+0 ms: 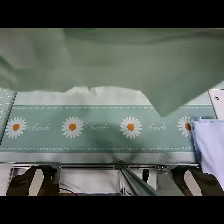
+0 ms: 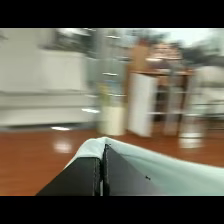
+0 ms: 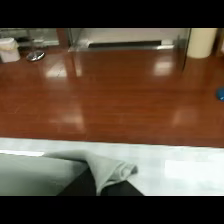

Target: Fold the shirts.

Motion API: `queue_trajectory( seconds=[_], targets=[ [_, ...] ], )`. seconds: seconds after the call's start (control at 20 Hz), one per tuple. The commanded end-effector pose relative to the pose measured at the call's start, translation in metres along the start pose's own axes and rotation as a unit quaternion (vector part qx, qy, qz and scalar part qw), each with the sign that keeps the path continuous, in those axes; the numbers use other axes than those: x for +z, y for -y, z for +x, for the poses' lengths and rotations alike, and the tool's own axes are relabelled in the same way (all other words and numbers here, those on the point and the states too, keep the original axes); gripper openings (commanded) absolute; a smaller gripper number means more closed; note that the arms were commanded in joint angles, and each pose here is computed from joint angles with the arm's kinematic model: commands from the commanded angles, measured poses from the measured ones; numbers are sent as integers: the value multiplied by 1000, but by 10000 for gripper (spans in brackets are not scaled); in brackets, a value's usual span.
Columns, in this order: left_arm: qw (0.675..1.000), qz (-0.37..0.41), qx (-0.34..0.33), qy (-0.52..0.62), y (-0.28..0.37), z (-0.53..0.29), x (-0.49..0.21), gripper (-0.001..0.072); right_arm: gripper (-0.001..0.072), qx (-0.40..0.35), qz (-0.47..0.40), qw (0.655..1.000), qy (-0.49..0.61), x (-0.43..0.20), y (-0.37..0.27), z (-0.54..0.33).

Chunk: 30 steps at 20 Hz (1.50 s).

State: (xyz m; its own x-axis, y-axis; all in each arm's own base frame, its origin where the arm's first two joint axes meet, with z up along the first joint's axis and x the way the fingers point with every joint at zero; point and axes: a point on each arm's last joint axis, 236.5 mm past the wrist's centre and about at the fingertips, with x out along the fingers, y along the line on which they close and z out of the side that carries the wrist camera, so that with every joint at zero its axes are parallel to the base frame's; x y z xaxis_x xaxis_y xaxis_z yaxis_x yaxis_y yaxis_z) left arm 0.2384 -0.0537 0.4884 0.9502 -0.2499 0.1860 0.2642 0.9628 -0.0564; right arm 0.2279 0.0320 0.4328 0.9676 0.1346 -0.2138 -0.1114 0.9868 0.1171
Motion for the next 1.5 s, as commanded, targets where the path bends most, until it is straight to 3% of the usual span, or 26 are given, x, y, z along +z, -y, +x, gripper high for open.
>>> queue_trajectory(
  seconds=[0.0,0.15,0.4,0.65,1.0,1.25,1.45],
  targets=[
    [988,91,122,-24,-18,-61,3,26,19,-56,-1,998,21,-6,6,-53],
    [977,126,163,-49,-21,-93,-5,26,19,-102,15,995,2,-23,22,-72],
    [982,85,150,-79,-29,-82,-29,26,19,-117,27,989,-89,-57,36,-56],
    [964,-30,117,-235,-65,-17,-146,26,19,-48,47,975,-214,-108,37,28],
    [890,-166,61,-421,-98,85,-325,26,19,40,136,920,-365,-218,64,197],
    [882,-208,100,-412,-123,165,-430,26,19,45,206,903,-375,-275,98,312],
    [853,-263,135,-430,-135,188,-497,26,19,54,255,893,-367,-300,114,379]
  ],
)
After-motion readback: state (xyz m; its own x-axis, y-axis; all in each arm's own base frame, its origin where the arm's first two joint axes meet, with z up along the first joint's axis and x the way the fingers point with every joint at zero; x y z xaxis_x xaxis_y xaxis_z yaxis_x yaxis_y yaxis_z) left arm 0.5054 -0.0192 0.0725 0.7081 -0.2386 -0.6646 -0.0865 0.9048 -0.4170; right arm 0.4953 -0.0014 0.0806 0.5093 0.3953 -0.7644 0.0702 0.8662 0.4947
